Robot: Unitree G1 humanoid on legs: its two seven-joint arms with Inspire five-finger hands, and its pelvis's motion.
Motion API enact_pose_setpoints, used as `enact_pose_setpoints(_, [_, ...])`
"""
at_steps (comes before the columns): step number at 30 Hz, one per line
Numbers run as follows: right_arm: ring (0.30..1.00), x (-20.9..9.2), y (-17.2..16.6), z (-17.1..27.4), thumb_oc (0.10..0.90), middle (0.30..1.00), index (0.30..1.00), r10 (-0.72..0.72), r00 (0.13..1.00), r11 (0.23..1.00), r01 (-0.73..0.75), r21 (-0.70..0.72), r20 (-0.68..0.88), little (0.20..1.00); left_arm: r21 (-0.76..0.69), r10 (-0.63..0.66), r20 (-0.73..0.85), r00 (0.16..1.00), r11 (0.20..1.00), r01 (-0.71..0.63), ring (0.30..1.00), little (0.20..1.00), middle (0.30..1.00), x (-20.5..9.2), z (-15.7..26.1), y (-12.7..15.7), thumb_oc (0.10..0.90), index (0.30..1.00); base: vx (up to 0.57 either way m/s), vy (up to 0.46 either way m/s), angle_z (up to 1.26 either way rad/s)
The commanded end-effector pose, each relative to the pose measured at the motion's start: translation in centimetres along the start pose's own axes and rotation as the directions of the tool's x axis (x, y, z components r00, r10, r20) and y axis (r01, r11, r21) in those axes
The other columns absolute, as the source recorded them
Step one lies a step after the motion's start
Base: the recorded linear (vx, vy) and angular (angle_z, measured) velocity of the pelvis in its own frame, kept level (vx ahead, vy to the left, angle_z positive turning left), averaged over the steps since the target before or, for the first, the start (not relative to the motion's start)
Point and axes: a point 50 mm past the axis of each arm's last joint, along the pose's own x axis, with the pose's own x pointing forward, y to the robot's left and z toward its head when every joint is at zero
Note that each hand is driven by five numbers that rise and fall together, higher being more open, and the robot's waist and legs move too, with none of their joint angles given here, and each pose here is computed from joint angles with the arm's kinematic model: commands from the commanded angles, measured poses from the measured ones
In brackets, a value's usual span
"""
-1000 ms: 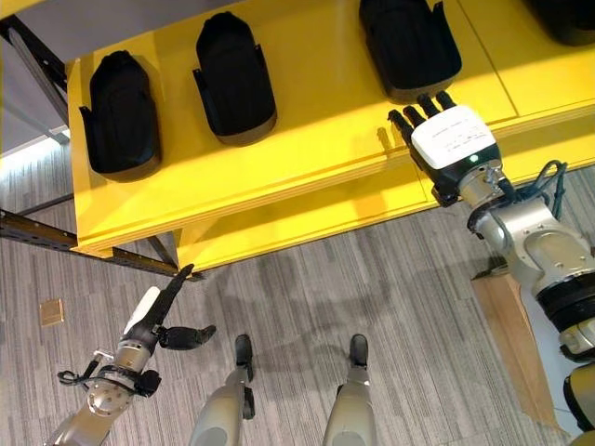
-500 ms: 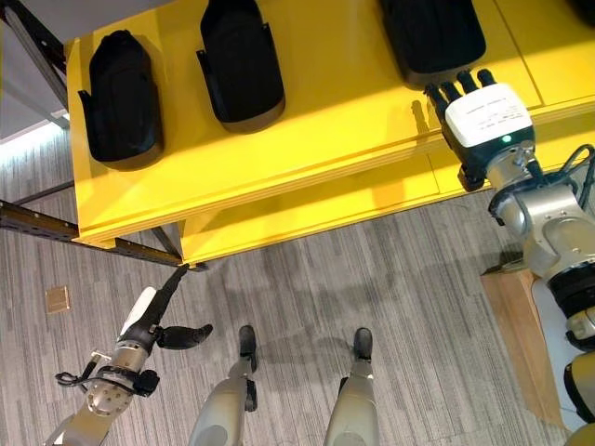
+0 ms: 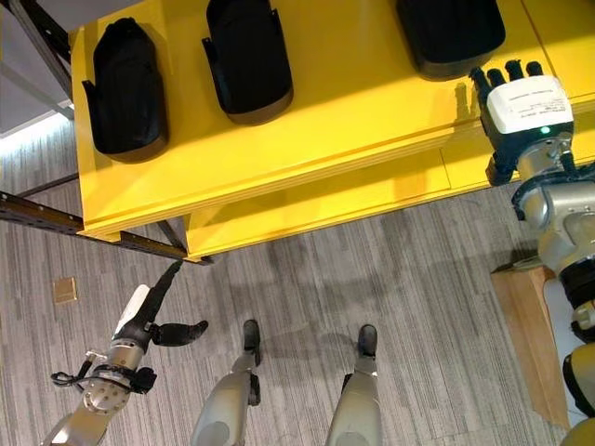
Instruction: Move parts from the plastic box to the shelf.
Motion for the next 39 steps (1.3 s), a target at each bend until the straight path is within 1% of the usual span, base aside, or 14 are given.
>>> enact_pose_setpoints(1, [1.0,1.9,-6.1,-0.3,0.9,1.0,1.0,-0.249,0.967,0.966,0.252,0.05,-0.052,1.0,-0.025,0.113,0.117,0.987,0.994,-0.111,1.0,1.0,1.0,-0.1,1.7,2.3,0.9,1.0,-0.01,-0.013,0.05])
enact_pose_setpoints(10, [1.0,2.0,-5.8,-0.2,0.9,1.0,1.0,-0.235,0.971,0.97,0.238,0.054,-0.054,1.0,-0.029,0.123,0.118,0.985,0.992,-0.121,1.0,1.0,1.0,-0.2,1.7,2.4,0.9,1.0,0.0,-0.001,0.02])
enact_pose_setpoints(21, [1.0,2.4,-6.7,0.3,0.9,1.0,1.0,-0.242,0.97,0.97,0.243,0.026,-0.026,1.0,-0.028,0.134,0.132,0.982,0.991,-0.131,1.0,1.0,1.0,-0.2,2.0,2.8,0.9,1.0,0.0,-0.003,0.02])
enact_pose_setpoints(33, [1.0,2.7,-7.1,-1.4,0.9,1.0,1.0,-0.234,0.966,0.97,0.239,0.032,-0.112,1.0,-0.033,0.15,0.126,0.981,0.989,-0.147,1.0,1.0,1.0,-0.2,1.9,3.1,0.9,1.0,0.0,0.0,0.03])
enact_pose_setpoints(39, [1.0,2.7,-7.3,-1.8,0.9,1.0,1.0,-0.236,0.963,0.97,0.242,0.035,-0.131,1.0,-0.039,0.162,0.12,0.98,0.987,-0.158,1.0,1.0,1.0,-0.1,1.8,3.2,0.9,1.0,0.0,0.0,0.0])
